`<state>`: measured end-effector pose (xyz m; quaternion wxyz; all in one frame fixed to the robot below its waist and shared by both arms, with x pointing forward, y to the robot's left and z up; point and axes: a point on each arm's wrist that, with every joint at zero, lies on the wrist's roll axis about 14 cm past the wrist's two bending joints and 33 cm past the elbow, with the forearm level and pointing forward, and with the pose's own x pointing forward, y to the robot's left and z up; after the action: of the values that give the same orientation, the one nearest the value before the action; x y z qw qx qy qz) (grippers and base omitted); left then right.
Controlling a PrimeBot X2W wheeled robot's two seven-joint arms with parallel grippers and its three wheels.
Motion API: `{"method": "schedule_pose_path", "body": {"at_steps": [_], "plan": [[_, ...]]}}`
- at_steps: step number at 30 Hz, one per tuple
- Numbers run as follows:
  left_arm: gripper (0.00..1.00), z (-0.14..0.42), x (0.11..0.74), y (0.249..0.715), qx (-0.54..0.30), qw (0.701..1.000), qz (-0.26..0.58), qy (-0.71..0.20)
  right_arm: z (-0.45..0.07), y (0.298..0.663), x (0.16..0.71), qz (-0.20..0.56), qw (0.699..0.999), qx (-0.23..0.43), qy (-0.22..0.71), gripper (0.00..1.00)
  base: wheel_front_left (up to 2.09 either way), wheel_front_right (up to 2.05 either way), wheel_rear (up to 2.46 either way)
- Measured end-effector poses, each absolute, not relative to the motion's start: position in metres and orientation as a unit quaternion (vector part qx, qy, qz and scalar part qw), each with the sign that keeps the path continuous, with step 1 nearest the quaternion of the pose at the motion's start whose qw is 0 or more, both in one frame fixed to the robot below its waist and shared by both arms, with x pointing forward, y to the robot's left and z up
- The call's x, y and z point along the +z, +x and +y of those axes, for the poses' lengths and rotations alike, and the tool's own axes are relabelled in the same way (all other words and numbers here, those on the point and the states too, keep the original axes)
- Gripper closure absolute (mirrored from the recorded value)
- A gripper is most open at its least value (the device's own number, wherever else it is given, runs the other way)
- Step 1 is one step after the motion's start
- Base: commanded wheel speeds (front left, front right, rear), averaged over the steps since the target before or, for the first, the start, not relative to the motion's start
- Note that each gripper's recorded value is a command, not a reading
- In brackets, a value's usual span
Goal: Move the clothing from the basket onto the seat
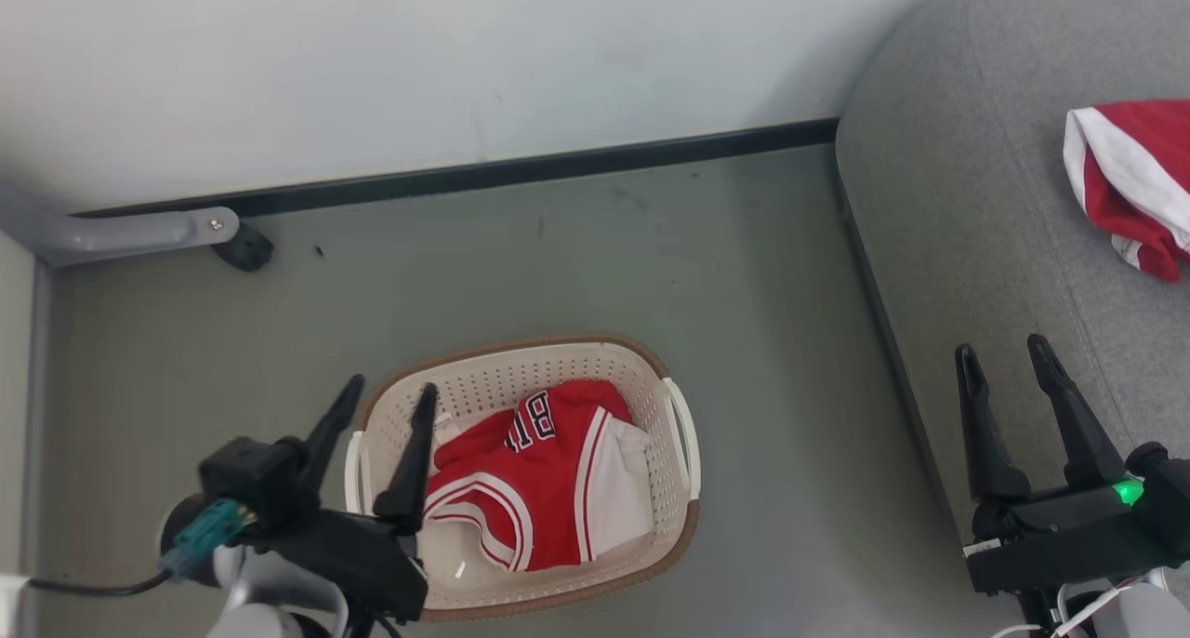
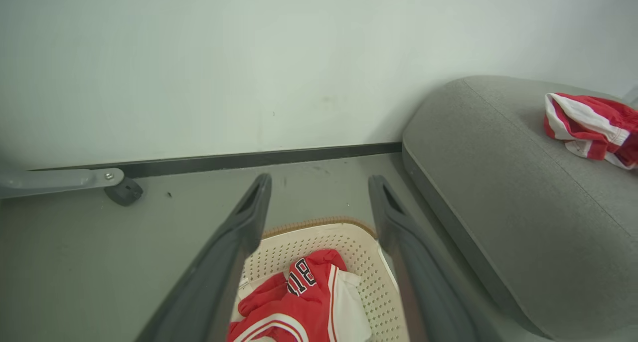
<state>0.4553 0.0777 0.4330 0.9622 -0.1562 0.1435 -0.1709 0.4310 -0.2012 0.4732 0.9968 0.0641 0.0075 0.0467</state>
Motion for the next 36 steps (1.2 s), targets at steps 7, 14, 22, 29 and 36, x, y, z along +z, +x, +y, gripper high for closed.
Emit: {"method": "schedule_pose_path", "body": {"at_steps": [7,14,22,29,36], "plan": [[0.00,0.045,0.389,0.455,-0.211,0.941,0.217,-0.148,-0.203,0.439,0.465,0.015,0.997,0.040,0.066,0.00,0.00,0.00,0.00],[0.00,0.023,0.340,0.449,-0.245,0.917,0.294,-0.116,-0.207,0.445,0.451,0.028,0.997,0.028,0.068,0.00,0.00,0.00,0.00],[0.00,0.015,0.292,0.454,-0.254,0.895,0.354,-0.095,-0.214,0.448,0.428,0.054,0.996,0.010,0.069,0.00,0.00,0.00,0.00],[0.00,0.010,0.251,0.453,-0.264,0.874,0.401,-0.074,-0.215,0.457,0.412,0.068,0.995,0.003,0.071,0.00,0.00,0.00,0.00],[0.00,0.003,0.217,0.454,-0.272,0.856,0.436,-0.057,-0.221,0.454,0.389,0.097,0.993,-0.008,0.067,0.00,0.00,0.00,0.00]]}}
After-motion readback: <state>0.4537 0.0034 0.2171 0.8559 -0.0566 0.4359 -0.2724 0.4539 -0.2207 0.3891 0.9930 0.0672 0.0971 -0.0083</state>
